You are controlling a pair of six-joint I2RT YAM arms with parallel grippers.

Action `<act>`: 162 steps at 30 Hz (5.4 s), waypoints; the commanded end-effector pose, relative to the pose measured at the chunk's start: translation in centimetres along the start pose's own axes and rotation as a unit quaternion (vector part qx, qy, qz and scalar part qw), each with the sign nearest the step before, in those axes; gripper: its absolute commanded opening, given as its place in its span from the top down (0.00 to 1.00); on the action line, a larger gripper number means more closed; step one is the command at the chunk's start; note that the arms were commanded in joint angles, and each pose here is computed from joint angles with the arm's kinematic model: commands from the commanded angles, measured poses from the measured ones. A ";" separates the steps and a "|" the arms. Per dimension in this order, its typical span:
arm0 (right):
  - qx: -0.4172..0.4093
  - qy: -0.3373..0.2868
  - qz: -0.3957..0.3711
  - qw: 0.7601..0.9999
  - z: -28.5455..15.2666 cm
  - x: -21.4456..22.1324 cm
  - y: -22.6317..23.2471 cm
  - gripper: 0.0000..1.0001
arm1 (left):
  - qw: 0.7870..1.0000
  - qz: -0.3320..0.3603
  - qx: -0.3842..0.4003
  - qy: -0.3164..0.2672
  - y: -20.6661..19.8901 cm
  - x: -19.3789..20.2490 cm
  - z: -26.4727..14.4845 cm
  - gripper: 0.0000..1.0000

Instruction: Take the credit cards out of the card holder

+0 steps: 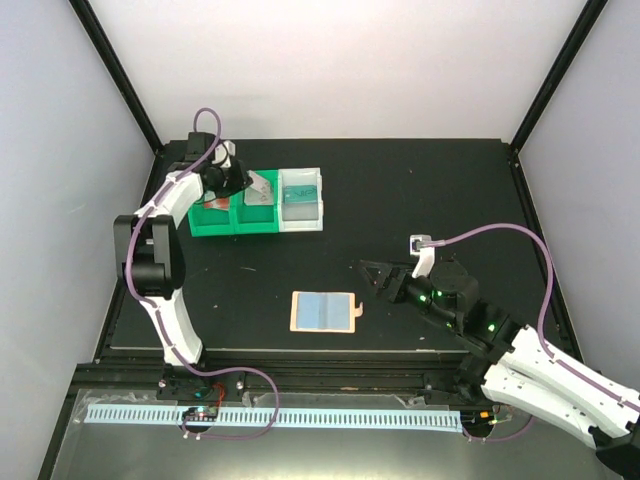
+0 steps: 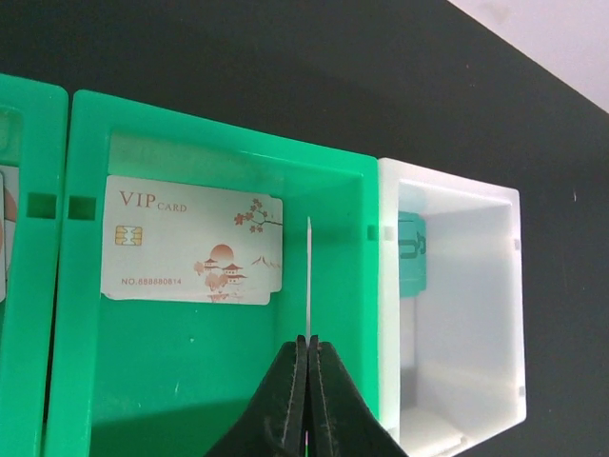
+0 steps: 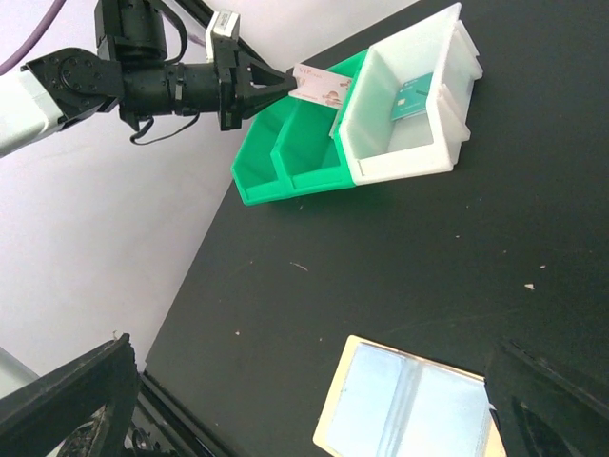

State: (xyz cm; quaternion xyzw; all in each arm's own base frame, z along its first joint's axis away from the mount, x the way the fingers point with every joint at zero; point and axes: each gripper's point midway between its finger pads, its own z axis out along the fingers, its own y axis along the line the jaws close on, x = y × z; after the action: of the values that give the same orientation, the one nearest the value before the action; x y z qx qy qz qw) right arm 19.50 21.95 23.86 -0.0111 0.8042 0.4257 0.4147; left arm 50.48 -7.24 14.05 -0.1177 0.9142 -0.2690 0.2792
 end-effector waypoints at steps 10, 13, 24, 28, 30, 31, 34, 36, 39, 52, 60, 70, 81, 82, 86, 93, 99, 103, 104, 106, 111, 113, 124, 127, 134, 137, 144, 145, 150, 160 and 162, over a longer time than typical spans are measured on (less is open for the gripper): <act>0.004 -0.019 0.003 1.000 -0.3 -1.1 0.4 0.00 | 1.000 0.008 -0.002 -0.002 0.6 -1.6 1.5 0.99; 0.006 -0.022 0.004 1.000 -0.4 -1.2 0.3 0.00 | 1.000 0.008 -0.001 -0.001 0.7 -1.7 1.9 0.98; 0.013 -0.022 -0.003 1.000 -0.2 -1.4 0.2 0.00 | 1.000 -0.001 -0.004 0.014 1.9 -1.2 3.9 0.98; 0.017 -0.024 -0.005 1.000 -0.2 -1.4 0.1 0.00 | 1.000 -0.002 -0.002 0.014 2.0 -1.2 4.3 0.98; 0.018 -0.023 -0.005 1.000 -0.2 -1.4 0.1 0.00 | 1.000 -0.001 -0.002 0.015 2.0 -1.2 4.4 0.97; 0.017 -0.023 -0.004 1.000 -0.2 -1.4 0.1 0.00 | 1.000 -0.001 -0.003 0.015 2.0 -1.3 4.4 0.96; 0.019 -0.022 -0.003 1.000 -0.2 -1.3 -0.1 0.00 | 1.000 0.001 -0.008 0.013 2.1 -1.5 4.4 0.93; 0.021 -0.023 -0.002 1.000 -0.3 -1.3 -0.2 0.00 | 1.000 0.003 -0.010 0.012 2.1 -1.6 4.4 0.90; 0.022 -0.024 -0.002 0.999 -0.3 -1.3 -0.3 0.00 | 1.000 0.002 -0.012 0.013 2.1 -1.8 4.3 0.85; 0.020 -0.015 -0.002 1.000 -0.7 -1.0 -0.2 0.00 | 1.000 -0.011 -0.018 0.006 0.3 -3.8 1.6 0.54; 0.042 -0.015 -0.023 0.999 -1.4 -1.6 -0.5 0.00 | 1.000 0.001 -0.027 -0.011 -1.8 -3.6 -3.7 0.25; 0.072 0.009 -0.011 0.997 -1.2 0.0 -2.3 0.00 | 0.999 0.049 -0.004 -0.013 -5.4 0.8 -12.5 0.01; 0.091 0.160 -0.005 0.983 2.3 6.8 -4.2 0.02 | 0.996 0.049 0.041 0.057 -4.3 13.0 -13.6 0.01; 0.092 0.175 -0.005 0.980 2.7 7.6 -4.4 0.03 | 0.995 0.056 0.055 0.058 -4.9 14.2 -13.9 0.01; 0.113 0.213 -0.013 0.970 3.7 9.5 -5.8 0.11 | 0.990 0.070 0.077 0.095 -6.0 19.2 -13.0 0.04; 0.152 0.237 -0.042 0.959 5.0 11.2 -8.2 0.32 | 0.976 0.050 0.132 0.165 -8.3 26.3 -10.0 0.20; 0.157 0.246 -0.045 0.955 5.9 12.6 -9.6 0.43 | 0.971 0.027 0.137 0.193 -8.0 30.2 -7.5 0.23; 0.180 0.270 -0.050 0.945 6.5 14.0 -11.1 0.43 | 0.967 0.016 0.145 0.207 -7.9 32.0 -5.9 0.28; 0.185 0.274 -0.050 0.943 6.6 14.4 -11.4 0.42 | 0.967 0.015 0.143 0.211 -7.8 32.3 -5.6 0.29; 0.192 0.274 -0.050 0.941 6.6 14.7 -12.0 0.42 | 0.966 0.014 0.132 0.221 -7.4 32.8 -4.9 0.30; 0.195 0.269 -0.045 0.942 6.6 15.1 -12.6 0.52 | 0.965 0.015 0.119 0.233 -6.9 33.6 -4.1 0.32; 0.193 0.268 -0.046 0.943 6.7 15.3 -12.7 0.58 | 0.964 0.014 0.115 0.239 -6.7 33.9 -3.9 0.32; 0.180 0.261 -0.035 0.948 6.8 16.1 -13.2 0.71 | 0.963 0.005 0.096 0.252 -6.1 35.7 -2.4 0.49; 0.185 0.254 -0.037 0.949 6.8 15.8 -13.3 0.73 | 0.962 0.000 0.086 0.258 -5.7 36.2 -1.9 0.50; 0.189 0.246 -0.037 0.950 6.6 15.5 -13.5 0.79 | 0.968 0.007 0.098 0.232 -7.0 35.0 -3.4 0.42; 0.187 0.244 -0.035 0.951 6.5 15.5 -13.4 0.83 | 0.974 0.013 0.080 0.210 -6.5 34.2 -4.5 0.37; 0.180 0.245 -0.030 0.952 6.7 15.6 -13.2 0.86 | 0.972 0.006 0.074 0.223 -5.5 35.4 -4.2 0.37; 0.180 0.245 -0.029 0.952 6.7 15.7 -13.2 0.86 | 0.970 0.002 0.082 0.229 -5.7 35.7 -4.0 0.37; 0.172 0.243 -0.022 0.954 6.6 15.9 -13.1 0.86 | 0.968 -0.009 0.092 0.234 -5.8 36.3 -3.3 0.38; 0.176 0.237 -0.020 0.955 6.6 15.7 -13.2 0.86 | 0.957 -0.014 0.135 0.255 -8.0 37.2 -2.3 0.54; 0.176 0.235 -0.019 0.956 6.7 15.6 -13.2 0.87 | 0.958 -0.008 0.135 0.252 -8.3 37.0 -2.4 0.56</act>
State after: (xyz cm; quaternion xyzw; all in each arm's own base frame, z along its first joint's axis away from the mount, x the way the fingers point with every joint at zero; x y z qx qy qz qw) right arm 18.13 23.05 1.77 -0.0606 0.9472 0.2416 0.2018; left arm 19.41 -25.24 2.89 -0.0320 0.9154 -0.3976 0.0541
